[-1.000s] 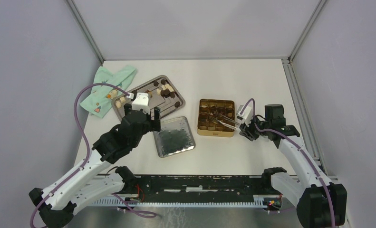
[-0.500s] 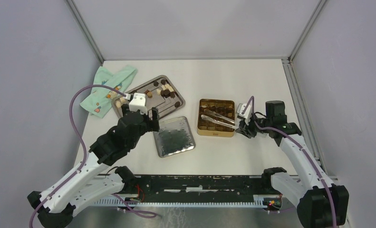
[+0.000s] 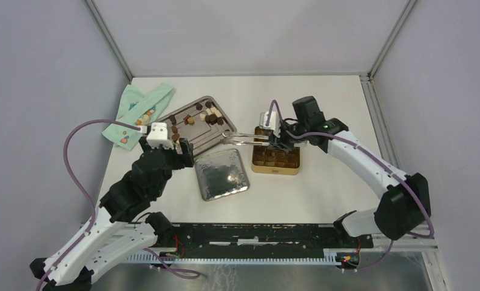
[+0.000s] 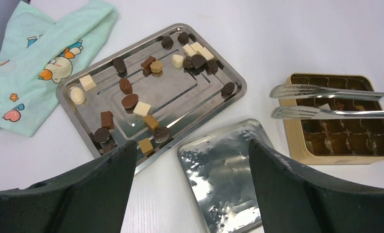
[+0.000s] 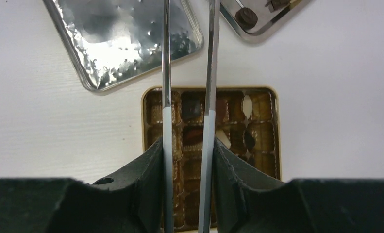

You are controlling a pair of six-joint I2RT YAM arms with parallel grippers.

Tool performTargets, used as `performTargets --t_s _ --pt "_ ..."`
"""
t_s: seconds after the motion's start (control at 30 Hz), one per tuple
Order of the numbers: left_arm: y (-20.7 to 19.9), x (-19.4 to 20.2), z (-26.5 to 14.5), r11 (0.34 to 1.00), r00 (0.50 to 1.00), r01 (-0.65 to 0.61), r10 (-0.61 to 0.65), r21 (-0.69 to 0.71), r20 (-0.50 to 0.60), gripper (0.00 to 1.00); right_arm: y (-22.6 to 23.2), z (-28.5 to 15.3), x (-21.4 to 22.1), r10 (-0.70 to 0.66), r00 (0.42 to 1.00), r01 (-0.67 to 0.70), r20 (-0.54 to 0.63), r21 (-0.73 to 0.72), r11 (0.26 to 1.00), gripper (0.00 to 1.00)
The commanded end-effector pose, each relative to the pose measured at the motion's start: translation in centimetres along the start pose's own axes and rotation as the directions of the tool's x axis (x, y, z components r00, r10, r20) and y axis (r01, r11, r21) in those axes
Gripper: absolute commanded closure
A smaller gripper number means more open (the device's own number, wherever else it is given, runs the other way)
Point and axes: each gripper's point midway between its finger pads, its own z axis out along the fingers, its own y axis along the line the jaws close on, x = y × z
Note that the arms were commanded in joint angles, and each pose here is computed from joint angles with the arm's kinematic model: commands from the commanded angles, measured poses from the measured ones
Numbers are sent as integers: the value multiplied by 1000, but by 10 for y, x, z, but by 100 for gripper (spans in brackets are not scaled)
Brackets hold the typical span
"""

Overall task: Pack the chocolate
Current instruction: Pick up the fake chocolate from the plate.

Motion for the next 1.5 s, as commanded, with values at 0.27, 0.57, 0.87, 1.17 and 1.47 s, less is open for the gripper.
performTargets --t_s 0.27,0.57,0.87,1.17,1.47 --pt "29 -21 -14 995 992 47 -36 -89 117 10 -18 90 -53 -115 983 114 -143 -19 993 60" --pt "29 -22 -14 995 992 46 -36 -88 118 10 -19 147 -61 -111 972 104 -208 -47 993 60" --pt "31 -24 -16 994 990 60 -48 -90 131 11 -13 177 -59 -94 969 78 -230 -79 994 59" --pt "34 -26 -18 993 988 71 -57 -94 143 11 -13 195 -57 -72 968 54 -240 -84 995 58" --pt "34 -26 -17 993 988 70 -56 -94 143 11 -4 204 -55 -73 967 47 -243 -112 993 57"
